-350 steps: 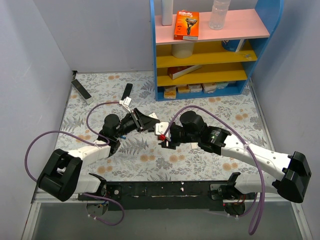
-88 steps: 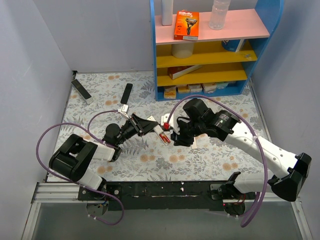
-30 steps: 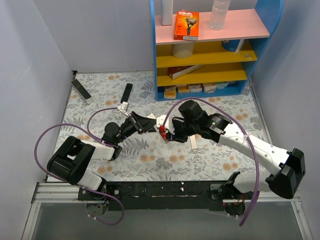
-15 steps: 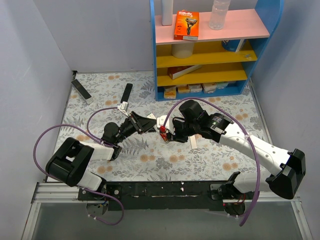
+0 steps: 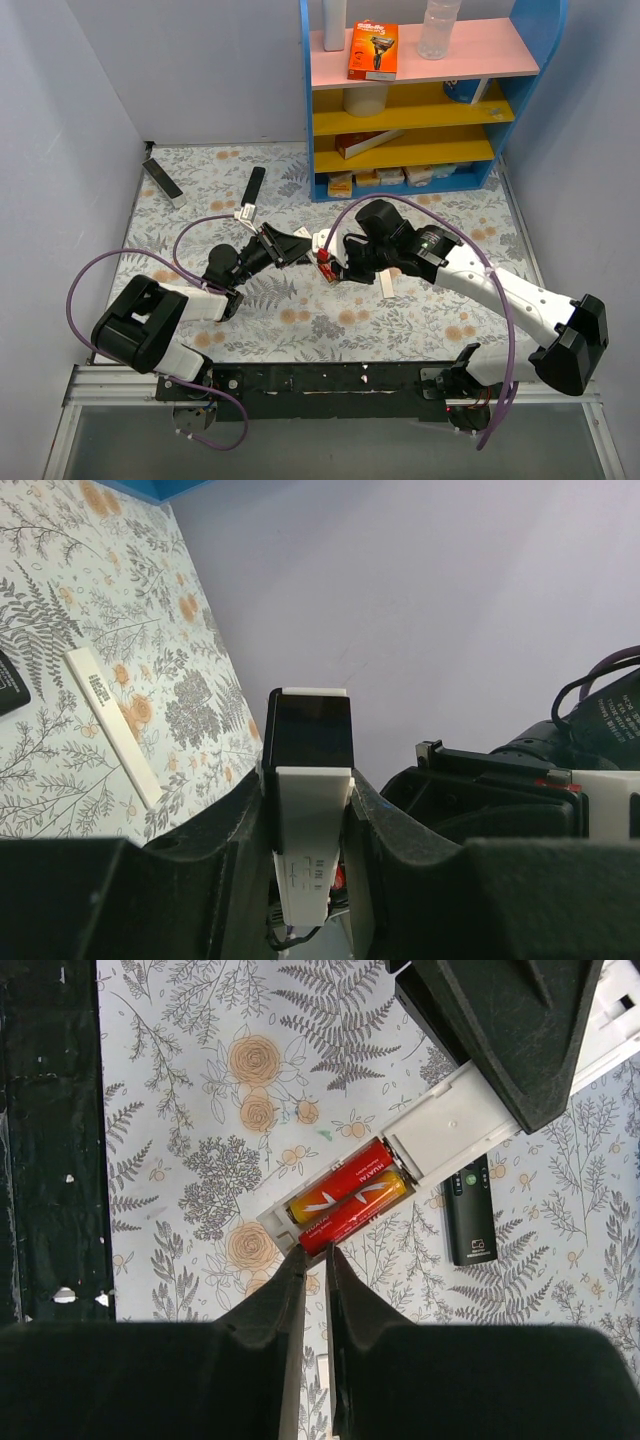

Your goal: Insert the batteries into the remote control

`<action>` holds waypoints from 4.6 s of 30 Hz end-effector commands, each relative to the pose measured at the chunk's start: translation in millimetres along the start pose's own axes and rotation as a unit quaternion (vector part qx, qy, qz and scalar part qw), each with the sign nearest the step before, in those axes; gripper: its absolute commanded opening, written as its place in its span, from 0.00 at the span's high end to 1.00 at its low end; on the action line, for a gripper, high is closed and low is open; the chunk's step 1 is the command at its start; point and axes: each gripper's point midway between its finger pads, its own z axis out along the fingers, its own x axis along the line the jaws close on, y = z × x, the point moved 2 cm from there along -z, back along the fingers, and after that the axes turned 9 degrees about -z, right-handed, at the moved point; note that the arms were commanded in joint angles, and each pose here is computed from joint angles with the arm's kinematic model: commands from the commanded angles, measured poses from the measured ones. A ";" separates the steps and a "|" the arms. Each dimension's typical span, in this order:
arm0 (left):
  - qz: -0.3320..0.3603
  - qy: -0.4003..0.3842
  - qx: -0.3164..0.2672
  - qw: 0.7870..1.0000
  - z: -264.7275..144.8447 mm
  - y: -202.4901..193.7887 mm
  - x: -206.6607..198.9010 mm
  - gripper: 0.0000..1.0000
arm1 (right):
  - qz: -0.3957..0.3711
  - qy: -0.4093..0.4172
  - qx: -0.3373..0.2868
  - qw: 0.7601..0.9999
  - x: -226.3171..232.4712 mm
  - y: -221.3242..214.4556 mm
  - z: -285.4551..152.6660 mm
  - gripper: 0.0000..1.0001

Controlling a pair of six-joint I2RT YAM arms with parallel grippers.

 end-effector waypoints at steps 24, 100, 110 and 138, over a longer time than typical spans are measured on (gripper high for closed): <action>-0.044 -0.075 0.023 0.996 8.5 0.8 -76.6 1.00 | 0.190 -0.009 0.062 0.980 -29.4 10.2 34.4 0.99; 0.111 0.072 -0.026 0.991 -28.6 -1.1 -11.0 1.00 | 0.578 -0.271 0.254 0.727 -26.9 -204.6 16.6 0.21; 0.103 0.089 -0.024 0.990 -25.8 0.3 -3.2 1.00 | 0.581 -0.260 0.274 0.721 -19.8 -222.6 34.0 0.27; 0.029 0.161 -0.054 0.985 -1.4 20.9 29.8 1.00 | 0.381 -0.152 -0.038 0.911 -54.0 8.3 14.5 0.16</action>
